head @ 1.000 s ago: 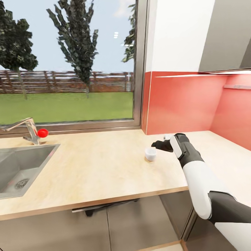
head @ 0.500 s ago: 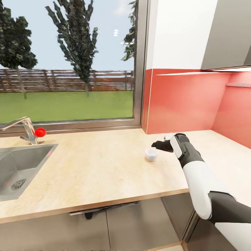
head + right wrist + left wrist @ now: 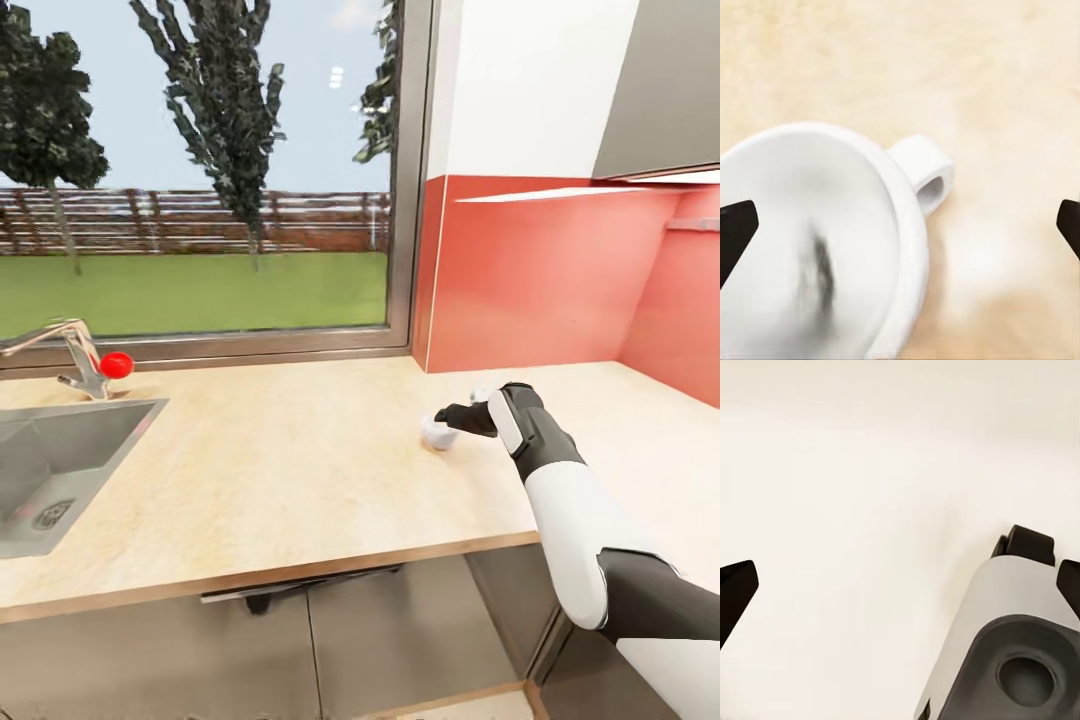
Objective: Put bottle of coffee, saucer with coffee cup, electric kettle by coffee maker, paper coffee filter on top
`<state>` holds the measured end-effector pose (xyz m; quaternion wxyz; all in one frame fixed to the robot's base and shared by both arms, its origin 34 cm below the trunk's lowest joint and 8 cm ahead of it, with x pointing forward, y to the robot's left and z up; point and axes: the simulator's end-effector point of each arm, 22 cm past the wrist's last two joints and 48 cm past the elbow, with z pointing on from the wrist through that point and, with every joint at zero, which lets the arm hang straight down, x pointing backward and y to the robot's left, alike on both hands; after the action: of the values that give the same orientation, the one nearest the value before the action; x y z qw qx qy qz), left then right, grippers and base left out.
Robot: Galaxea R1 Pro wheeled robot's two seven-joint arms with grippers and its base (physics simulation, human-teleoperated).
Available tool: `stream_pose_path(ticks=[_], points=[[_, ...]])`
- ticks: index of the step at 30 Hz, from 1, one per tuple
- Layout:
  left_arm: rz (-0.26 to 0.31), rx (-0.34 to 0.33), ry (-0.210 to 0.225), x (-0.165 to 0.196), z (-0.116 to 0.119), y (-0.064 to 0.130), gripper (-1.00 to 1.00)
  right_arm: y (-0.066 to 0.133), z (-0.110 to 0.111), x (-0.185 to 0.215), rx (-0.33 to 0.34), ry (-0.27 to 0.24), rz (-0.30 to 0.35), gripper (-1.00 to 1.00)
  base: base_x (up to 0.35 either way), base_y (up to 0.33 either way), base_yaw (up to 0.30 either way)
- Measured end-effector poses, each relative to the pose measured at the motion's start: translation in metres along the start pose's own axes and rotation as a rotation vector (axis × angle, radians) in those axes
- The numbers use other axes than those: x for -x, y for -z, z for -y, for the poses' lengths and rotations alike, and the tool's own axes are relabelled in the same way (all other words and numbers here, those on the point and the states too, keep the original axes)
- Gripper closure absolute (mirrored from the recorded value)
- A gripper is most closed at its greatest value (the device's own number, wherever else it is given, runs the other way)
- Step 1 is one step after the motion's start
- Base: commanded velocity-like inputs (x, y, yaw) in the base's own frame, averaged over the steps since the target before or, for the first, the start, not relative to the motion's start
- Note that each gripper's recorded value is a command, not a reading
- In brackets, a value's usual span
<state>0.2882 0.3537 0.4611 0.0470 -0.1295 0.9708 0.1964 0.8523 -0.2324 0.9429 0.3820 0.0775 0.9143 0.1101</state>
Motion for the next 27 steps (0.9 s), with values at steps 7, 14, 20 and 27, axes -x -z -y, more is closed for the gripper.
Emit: stream_pose_path(ticks=[7, 14, 20, 27], points=[[-0.008, 0.002, -0.003, -0.005, 0.0027, -0.0091, -1.0, -0.0107, 0.0049, -0.0097, -0.004, -0.001, -0.008, -1.0, 0.0, 0.0, 0.023], [-0.01, 0.002, -0.002, -0.0055, 0.0027, -0.0092, -1.0, -0.0111, 0.0045, -0.0099, -0.001, -0.002, -0.009, 1.0, 0.0, 0.0, 0.0], [-0.009, 0.002, -0.003, -0.0054, 0.0027, -0.0092, -1.0, -0.0108, 0.0051, -0.0093, -0.004, 0.0, -0.008, 1.0, 0.0, 0.0, 0.0], [-0.009, 0.002, -0.002, -0.0054, 0.0027, -0.0091, -1.0, -0.0107, 0.0048, -0.0093, -0.003, 0.0, -0.007, 1.0, 0.0, 0.0, 0.0]])
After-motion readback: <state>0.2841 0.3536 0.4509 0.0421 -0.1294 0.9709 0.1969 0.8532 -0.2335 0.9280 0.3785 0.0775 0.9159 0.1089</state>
